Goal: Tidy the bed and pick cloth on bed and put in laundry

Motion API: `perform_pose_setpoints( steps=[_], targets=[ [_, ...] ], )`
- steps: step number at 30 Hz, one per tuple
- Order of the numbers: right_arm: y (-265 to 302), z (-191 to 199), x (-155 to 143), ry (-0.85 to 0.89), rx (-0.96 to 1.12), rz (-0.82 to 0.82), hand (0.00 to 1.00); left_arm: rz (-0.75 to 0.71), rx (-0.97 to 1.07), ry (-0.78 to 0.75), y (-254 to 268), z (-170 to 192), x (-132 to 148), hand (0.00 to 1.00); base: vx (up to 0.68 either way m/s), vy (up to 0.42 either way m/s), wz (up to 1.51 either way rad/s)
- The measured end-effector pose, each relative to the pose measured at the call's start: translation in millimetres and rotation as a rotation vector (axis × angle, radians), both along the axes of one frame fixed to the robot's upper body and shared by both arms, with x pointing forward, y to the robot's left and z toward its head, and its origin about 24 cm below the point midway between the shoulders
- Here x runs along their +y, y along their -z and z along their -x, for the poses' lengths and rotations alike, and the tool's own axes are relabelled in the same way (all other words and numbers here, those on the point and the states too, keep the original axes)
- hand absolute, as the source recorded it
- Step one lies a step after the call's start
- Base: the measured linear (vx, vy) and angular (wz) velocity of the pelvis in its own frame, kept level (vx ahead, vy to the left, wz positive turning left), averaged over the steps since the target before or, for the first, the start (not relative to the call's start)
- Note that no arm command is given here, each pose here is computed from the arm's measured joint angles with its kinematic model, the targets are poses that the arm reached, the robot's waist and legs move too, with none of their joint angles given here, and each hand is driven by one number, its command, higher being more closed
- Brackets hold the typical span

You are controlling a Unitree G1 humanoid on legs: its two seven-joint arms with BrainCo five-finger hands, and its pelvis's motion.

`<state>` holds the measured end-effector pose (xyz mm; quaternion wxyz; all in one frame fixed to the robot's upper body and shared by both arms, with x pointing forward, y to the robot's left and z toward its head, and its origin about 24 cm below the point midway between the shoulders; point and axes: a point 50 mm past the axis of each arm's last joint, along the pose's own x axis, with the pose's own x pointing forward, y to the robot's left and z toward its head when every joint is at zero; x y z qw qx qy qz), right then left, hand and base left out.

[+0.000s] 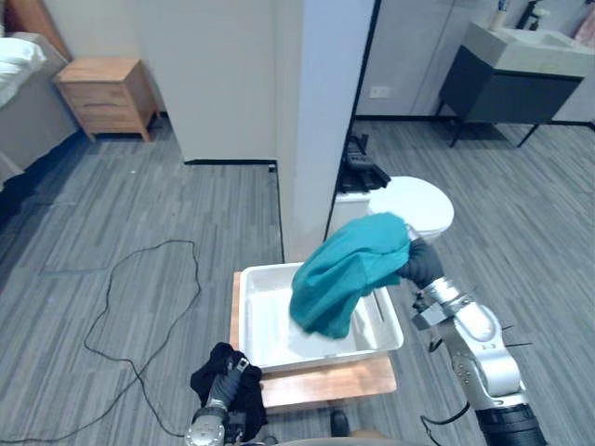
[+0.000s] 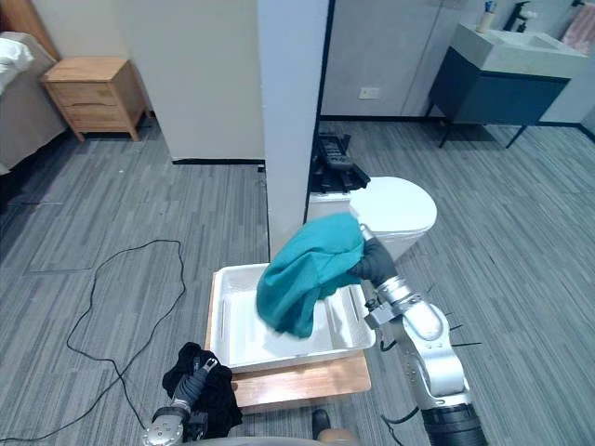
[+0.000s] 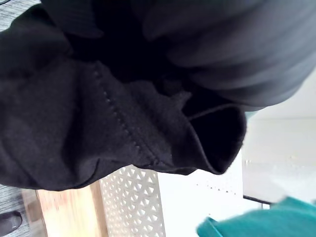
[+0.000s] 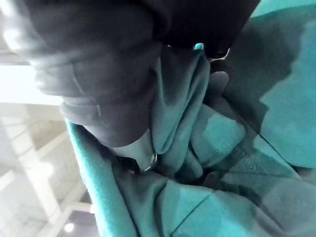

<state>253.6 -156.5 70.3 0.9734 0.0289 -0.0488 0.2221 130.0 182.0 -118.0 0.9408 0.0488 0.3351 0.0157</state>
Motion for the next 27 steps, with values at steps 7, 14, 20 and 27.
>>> perform_pose_setpoints(
  steps=[7, 14, 20, 27],
  targets=[
    [30.5, -29.5, 8.7, 0.122, 0.132, 0.025, 1.00, 0.027, -0.070, 0.044, -15.2, -13.5, -3.5, 1.00, -0.06, -0.005, 0.21],
    [29.4, -73.9, -30.4, 0.384, 0.182, 0.066, 0.00, 0.129, -0.259, 0.081, -51.1, -42.4, -16.9, 1.00, -0.06, 0.017, 0.21],
    [51.1, -49.8, -59.9, 0.438, 0.200, 0.245, 0.00, 0.278, -0.610, 0.350, -133.1, -53.4, -56.2, 1.00, 0.03, 0.025, 0.02],
    [72.6, -8.6, -55.8, 0.379, 0.184, 0.457, 0.00, 0.378, -0.876, 0.484, -190.9, -59.7, -62.2, 1.00, -0.06, 0.017, -0.16]
  ],
)
